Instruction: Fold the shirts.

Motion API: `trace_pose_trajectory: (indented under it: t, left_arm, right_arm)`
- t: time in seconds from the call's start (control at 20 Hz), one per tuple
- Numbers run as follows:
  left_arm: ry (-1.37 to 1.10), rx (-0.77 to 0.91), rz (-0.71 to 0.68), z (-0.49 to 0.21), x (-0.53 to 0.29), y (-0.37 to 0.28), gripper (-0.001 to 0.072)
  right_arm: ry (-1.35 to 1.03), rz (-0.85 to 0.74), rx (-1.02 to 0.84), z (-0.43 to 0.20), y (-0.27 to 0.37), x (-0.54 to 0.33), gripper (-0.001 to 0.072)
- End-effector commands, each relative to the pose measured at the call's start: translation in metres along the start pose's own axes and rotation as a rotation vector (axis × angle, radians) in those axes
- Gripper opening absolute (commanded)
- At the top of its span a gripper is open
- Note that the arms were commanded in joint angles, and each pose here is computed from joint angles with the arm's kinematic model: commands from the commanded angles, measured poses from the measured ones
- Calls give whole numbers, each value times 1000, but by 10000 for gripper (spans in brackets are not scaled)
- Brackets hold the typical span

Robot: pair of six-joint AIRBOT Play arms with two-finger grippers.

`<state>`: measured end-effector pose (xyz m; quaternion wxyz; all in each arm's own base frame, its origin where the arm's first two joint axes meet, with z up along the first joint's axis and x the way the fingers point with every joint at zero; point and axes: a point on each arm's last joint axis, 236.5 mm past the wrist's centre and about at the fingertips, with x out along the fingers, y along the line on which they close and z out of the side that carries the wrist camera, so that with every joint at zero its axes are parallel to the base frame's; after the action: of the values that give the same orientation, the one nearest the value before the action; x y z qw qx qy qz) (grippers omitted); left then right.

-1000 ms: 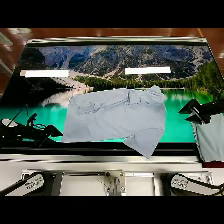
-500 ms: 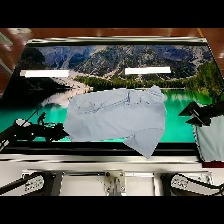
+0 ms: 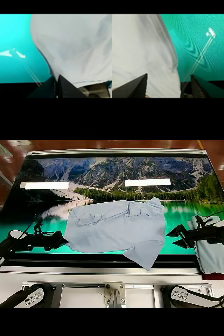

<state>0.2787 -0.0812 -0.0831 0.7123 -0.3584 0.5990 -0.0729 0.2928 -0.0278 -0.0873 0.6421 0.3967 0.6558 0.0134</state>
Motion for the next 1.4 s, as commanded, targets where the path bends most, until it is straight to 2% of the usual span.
trace_pose_trajectory:
  t: [0.0, 0.3, 0.35, 0.4, 0.45, 0.6, 0.7, 0.85, 0.9, 1.0, 1.15, 1.25, 1.35]
  left_arm:
    - [-37, 23, -14, 4, -9, -9, 36]
    - [-40, 29, -13, 5, -10, -9, 36]
    - [-43, 30, -14, 6, -10, -10, 36]
    - [-50, 36, -16, 9, -12, -12, 36]
    - [-64, 54, -19, 15, -16, -16, 36]
    - [-166, 144, -36, 49, -44, -45, 33]
    - [-319, 270, -58, 84, -96, -89, 33]
    - [-694, 638, -82, 111, -242, -197, 33]
    - [-831, 757, -92, 103, -298, -235, 34]
    - [-1108, 926, -100, 62, -411, -299, 34]
    - [-1411, 1006, -103, -17, -529, -341, 34]
    - [-1518, 1000, -107, -57, -567, -345, 34]
    - [-1542, 996, -91, -86, -578, -339, 34]
  right_arm:
    - [-36, 12, 35, -1, -9, 19, 654]
    - [-29, -41, -7, -7, -1, 61, 651]
    - [-31, -41, -12, -6, 4, 67, 499]
    - [-39, -29, -18, -5, 11, 69, 202]
    - [-48, -5, -19, -3, 20, 68, 70]
    - [-114, 115, -185, 12, 74, 31, 62]
    - [-252, 200, -383, 27, 134, -30, 62]
    - [-656, 358, -811, 7, 264, -188, 62]
    - [-842, 373, -953, -19, 302, -253, 62]
    - [-1244, 318, -1115, -82, 347, -375, 62]
    - [-1692, 233, -1095, -185, 350, -499, 62]
    - [-1797, 166, -1041, -227, 333, -526, 62]
    - [-1804, 119, -990, -252, 315, -528, 62]
